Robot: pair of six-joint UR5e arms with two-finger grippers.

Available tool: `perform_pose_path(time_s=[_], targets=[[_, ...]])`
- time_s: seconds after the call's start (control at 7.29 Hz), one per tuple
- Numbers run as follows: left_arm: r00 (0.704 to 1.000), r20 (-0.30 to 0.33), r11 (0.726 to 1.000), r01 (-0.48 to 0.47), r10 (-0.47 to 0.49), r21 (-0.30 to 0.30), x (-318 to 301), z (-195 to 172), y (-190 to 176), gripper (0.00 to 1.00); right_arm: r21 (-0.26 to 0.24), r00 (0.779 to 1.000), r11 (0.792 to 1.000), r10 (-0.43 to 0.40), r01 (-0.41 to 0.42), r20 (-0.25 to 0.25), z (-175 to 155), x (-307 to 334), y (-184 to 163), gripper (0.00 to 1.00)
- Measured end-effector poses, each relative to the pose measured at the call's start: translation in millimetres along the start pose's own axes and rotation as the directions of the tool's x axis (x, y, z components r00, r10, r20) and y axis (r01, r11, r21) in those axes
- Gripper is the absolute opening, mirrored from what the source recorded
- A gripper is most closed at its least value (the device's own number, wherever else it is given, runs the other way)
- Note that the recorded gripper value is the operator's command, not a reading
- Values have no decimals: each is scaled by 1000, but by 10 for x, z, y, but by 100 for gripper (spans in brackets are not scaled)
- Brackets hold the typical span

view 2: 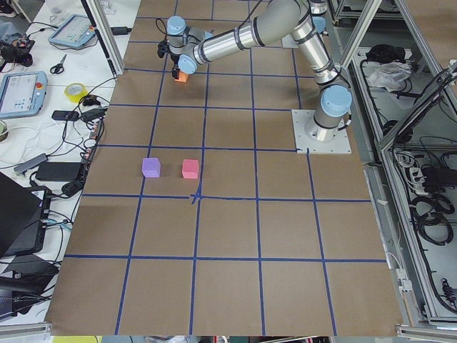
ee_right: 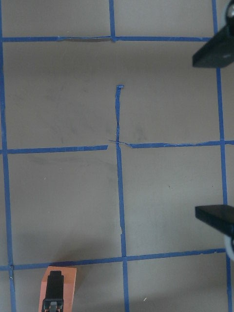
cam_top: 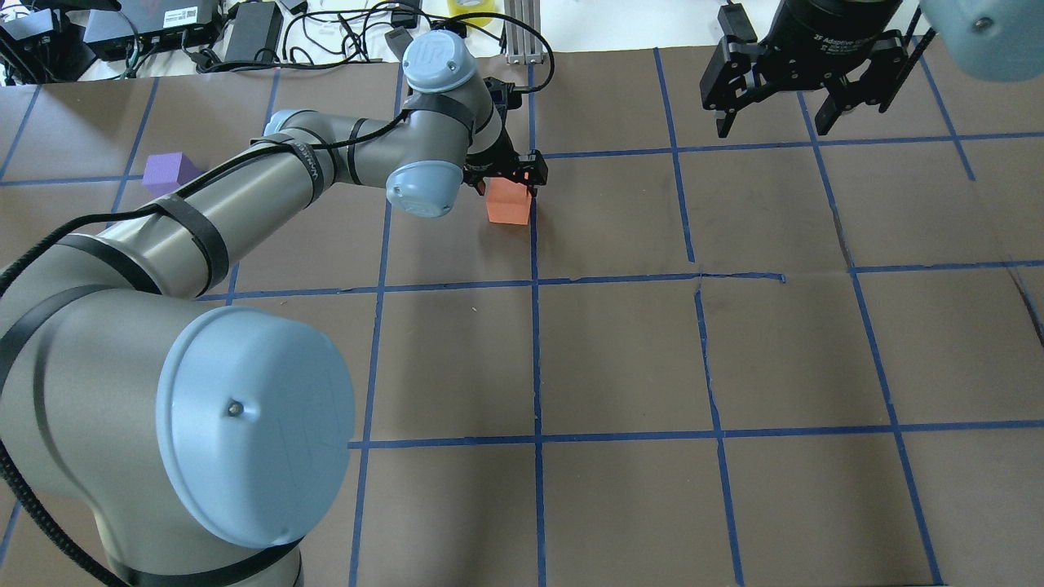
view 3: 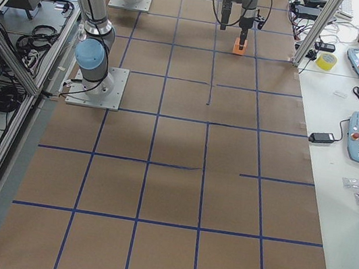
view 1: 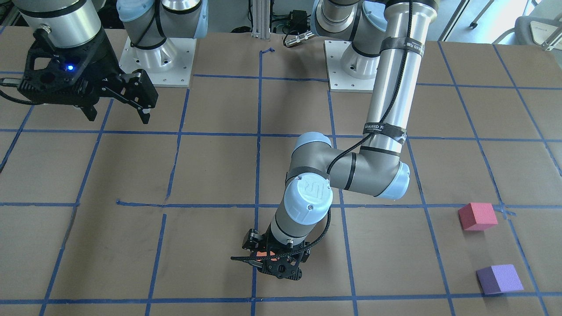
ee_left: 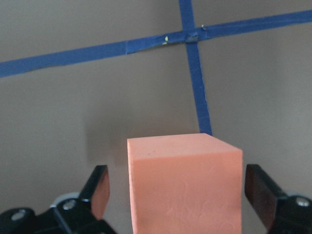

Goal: Arrange blocks in a line
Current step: 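Close the left gripper on the orange cube and lift it, then carry the orange cube with the left gripper toward the purple and pink cubes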

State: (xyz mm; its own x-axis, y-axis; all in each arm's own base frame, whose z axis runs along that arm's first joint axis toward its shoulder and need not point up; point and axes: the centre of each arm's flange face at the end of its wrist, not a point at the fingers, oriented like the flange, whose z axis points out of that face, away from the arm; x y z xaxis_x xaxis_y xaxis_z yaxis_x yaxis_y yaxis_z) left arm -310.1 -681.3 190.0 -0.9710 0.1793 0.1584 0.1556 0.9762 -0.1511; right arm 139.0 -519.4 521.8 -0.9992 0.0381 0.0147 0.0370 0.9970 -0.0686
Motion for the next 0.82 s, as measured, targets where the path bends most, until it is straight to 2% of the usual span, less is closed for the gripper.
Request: perform_pose_path(time_s=[0.14, 0.27, 0.55, 0.82], targets=[[1000, 3, 1000, -4, 4, 0, -2, 4, 1, 13, 1, 1000, 1000, 0, 0, -2, -2, 2, 1, 100], [1000, 7, 1000, -10, 10, 12, 8, -83, -9, 0, 1, 1000, 1000, 0, 0, -2, -1, 2, 1, 100], [1000, 23, 998, 5, -6, 58, -114, -539, -59, 0, 2, 1000, 1000, 0, 0, -3, -7, 3, 5, 100], [990, 39, 989, 133, -136, 68, -1035, -973, -173, 0, 2, 1000, 1000, 1, -1, -6, -6, 7, 3, 100]])
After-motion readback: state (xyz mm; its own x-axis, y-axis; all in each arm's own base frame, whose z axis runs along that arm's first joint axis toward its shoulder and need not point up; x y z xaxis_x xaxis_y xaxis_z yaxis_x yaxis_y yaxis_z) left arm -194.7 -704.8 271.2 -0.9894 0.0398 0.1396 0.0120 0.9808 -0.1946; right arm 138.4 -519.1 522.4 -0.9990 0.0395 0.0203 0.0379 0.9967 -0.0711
